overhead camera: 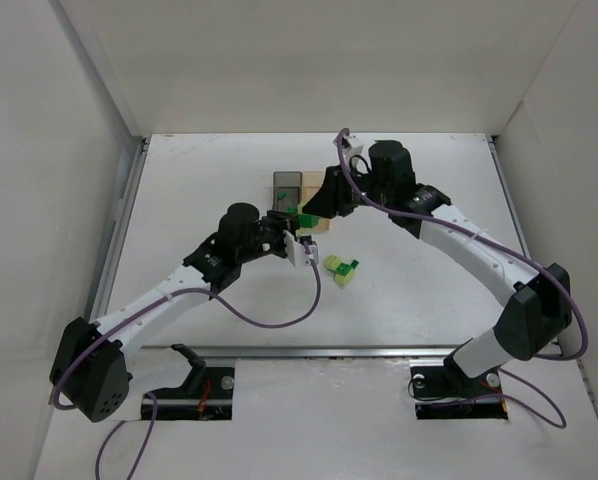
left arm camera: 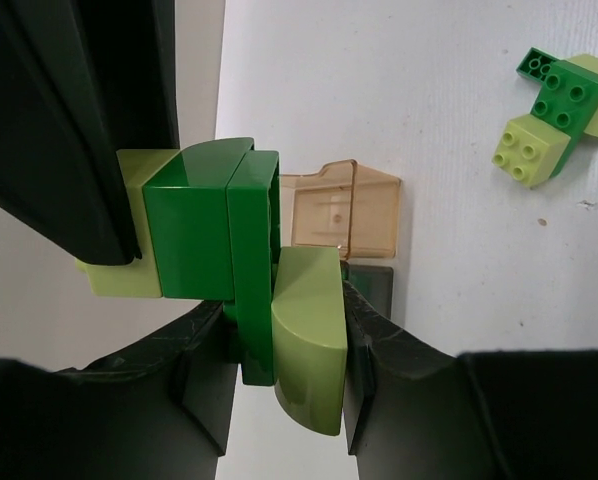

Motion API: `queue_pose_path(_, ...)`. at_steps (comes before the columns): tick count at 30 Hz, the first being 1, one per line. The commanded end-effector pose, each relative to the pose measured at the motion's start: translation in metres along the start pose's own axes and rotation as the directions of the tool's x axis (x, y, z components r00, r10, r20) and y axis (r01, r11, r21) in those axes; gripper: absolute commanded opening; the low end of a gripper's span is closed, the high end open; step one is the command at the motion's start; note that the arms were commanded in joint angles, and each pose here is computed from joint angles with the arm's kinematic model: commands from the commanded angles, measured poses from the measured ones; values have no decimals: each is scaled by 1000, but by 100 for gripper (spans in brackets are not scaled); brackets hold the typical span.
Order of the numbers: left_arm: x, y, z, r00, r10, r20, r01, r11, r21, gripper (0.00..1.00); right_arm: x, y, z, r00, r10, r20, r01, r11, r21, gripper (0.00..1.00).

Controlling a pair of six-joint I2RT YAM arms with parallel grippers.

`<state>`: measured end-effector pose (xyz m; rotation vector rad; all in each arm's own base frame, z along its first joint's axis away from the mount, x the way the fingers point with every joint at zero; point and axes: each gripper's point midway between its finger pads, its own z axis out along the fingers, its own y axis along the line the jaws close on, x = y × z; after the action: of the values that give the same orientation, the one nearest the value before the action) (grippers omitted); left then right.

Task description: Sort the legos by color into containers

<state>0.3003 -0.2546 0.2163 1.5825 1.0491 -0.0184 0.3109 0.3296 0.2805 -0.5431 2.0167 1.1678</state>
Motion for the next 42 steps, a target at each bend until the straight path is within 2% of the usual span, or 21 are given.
queue_pose_path(1,-22,28,-3,998,21,58,-17,998,-67,0,-17,21,2,998,-51,35,54,995,-79,16)
queue_pose_path(2,-20,24,-3,999,14,50,-11,999,-51,0,-22,20,2,998,-44,51,47,997,-63,0)
queue_pose_path(8,-22,-7,-5,996,28,88,-33,997,65,0,-48,6,17,993,6,116,-9,1000,19,0)
queue_pose_path(12,-8,-35,-5,999,8,46,-14,990,139,0,-70,-32,24,978,87,187,-112,985,127,0)
queue_pose_path(16,16,-61,-3,995,-85,-53,93,980,179,0,-69,-64,47,972,141,188,-176,967,186,0)
queue_pose_path(20,27,-56,-6,977,-189,-102,202,971,129,0,-52,-92,64,971,192,143,-222,946,238,0)
queue_pose_path(23,39,-47,-15,955,-258,-148,270,960,71,0,-51,-91,64,972,193,138,-221,947,231,0)
queue_pose_path(25,45,-53,-18,941,-290,-176,307,948,79,0,-54,-86,60,971,188,145,-217,950,226,0)
queue_pose_path(27,46,-73,-23,929,-310,-201,342,928,150,0,-59,-83,55,974,166,157,-199,953,228,0)
queue_pose_path(28,45,-89,-23,940,-283,-190,322,920,224,0,-59,-82,51,973,163,164,-199,952,234,0)
queue_pose_path(32,72,-157,-31,895,-291,-339,417,815,403,0,-47,-89,44,976,168,137,-199,944,262,0)
queue_pose_path(34,88,-168,-33,881,-251,-401,420,804,420,0,-42,-89,41,976,175,128,-204,942,268,0)
queue_pose_path(36,96,-165,-33,877,-248,-413,417,820,393,2,-35,-91,39,978,173,116,-199,940,275,0)
queue_pose_path(38,98,-160,-26,896,-222,-384,375,842,388,5,-30,-92,37,978,178,109,-202,939,280,0)
queue_pose_path(42,101,-171,-21,894,-231,-385,390,823,412,15,-29,-93,32,977,175,119,-203,933,296,0)
